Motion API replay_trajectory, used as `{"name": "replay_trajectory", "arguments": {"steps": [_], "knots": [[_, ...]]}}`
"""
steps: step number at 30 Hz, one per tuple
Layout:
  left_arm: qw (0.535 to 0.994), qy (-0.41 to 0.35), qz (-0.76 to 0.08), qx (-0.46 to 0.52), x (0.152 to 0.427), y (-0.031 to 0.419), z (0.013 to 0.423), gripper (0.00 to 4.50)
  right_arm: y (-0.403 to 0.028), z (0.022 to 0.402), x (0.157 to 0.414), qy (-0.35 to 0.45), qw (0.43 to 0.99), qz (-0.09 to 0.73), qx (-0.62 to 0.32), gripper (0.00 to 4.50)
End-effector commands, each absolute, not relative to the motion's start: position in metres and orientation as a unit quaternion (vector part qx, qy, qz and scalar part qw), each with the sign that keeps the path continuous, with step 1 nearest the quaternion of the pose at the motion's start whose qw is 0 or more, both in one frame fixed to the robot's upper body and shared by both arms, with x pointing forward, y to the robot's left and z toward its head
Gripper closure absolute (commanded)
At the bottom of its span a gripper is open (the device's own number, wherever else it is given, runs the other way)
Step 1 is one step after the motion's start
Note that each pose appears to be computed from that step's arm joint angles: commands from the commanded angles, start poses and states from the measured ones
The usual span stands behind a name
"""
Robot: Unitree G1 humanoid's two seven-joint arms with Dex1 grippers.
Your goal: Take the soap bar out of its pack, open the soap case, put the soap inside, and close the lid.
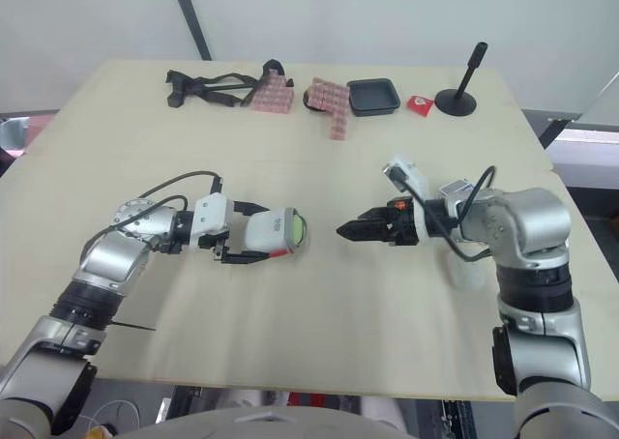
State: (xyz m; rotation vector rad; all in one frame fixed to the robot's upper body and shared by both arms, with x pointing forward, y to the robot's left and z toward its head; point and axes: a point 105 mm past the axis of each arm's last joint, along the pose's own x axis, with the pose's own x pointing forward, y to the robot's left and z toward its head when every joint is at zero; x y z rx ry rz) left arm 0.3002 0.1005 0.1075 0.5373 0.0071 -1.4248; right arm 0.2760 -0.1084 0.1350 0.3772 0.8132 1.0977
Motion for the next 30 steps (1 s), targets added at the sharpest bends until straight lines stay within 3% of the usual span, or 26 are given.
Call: {"name": "replay_trajectory", "arguments": {"steps": [1,14,30], "knots": [[0.725,-0.029,-0.641,0.249,0.3,0.1,0.121,1.04,-0.094,0.138,0.266,0.367,0.73,0.524,0.24,0.02],[0.723,-0.036,-0.645,0.244,0.295,0.095,0.125,1.04,-0.059,0.141,0.255,0.369,0.714,0.466,0.369,0.02],[0.708,-0.032,-0.667,0.229,0.29,0.079,0.12,1.04,-0.039,0.143,0.249,0.362,0.706,0.479,0.376,0.02]]}}
